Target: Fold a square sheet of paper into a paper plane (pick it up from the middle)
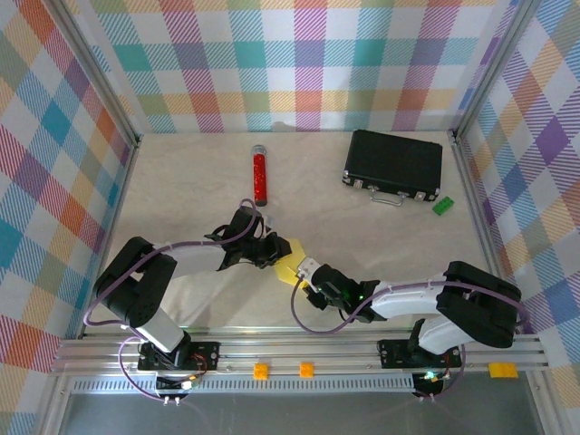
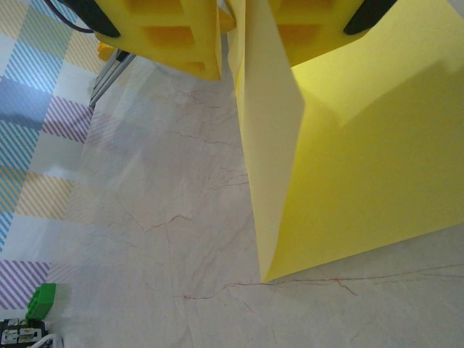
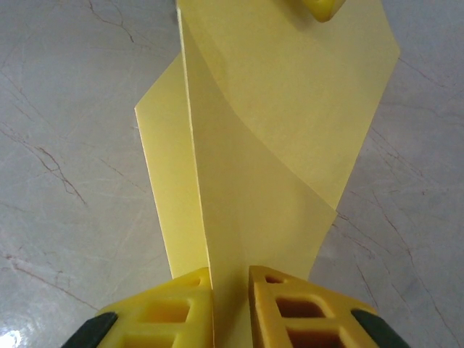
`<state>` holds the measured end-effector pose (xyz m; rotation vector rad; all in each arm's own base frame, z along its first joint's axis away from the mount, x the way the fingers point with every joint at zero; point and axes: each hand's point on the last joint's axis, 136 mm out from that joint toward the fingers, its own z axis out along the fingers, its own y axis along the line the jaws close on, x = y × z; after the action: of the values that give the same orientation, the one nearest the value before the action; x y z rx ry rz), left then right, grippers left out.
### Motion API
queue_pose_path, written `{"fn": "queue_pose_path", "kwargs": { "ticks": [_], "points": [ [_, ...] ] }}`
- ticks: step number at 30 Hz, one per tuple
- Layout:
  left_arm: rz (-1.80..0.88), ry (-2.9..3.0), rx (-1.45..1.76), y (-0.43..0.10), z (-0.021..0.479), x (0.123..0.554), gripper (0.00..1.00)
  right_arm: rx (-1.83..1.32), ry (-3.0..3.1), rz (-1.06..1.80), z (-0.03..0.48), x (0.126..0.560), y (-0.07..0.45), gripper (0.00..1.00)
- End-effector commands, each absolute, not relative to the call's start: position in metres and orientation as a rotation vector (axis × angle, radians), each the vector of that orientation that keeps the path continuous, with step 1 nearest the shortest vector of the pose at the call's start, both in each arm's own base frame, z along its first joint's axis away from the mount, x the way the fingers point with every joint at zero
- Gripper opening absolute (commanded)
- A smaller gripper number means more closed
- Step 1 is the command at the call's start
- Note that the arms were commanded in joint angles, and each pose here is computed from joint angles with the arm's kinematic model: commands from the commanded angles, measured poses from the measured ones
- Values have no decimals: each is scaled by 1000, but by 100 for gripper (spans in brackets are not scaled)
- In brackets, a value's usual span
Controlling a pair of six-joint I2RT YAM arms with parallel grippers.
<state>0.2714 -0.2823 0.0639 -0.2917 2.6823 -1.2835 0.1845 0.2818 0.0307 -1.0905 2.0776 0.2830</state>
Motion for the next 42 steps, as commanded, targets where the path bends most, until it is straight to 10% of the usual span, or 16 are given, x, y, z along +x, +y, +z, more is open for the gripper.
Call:
{"fn": "queue_pose_path", "kwargs": {
  "ticks": [1,42],
  "points": [
    [-1298,2653,-239,-288,80,274,15,-1062,2075,293,34,186,285,24],
    [-1268,2670,-242,-284,76,273,8,-1048,2048,333,37,185,287,15]
  ]
}}
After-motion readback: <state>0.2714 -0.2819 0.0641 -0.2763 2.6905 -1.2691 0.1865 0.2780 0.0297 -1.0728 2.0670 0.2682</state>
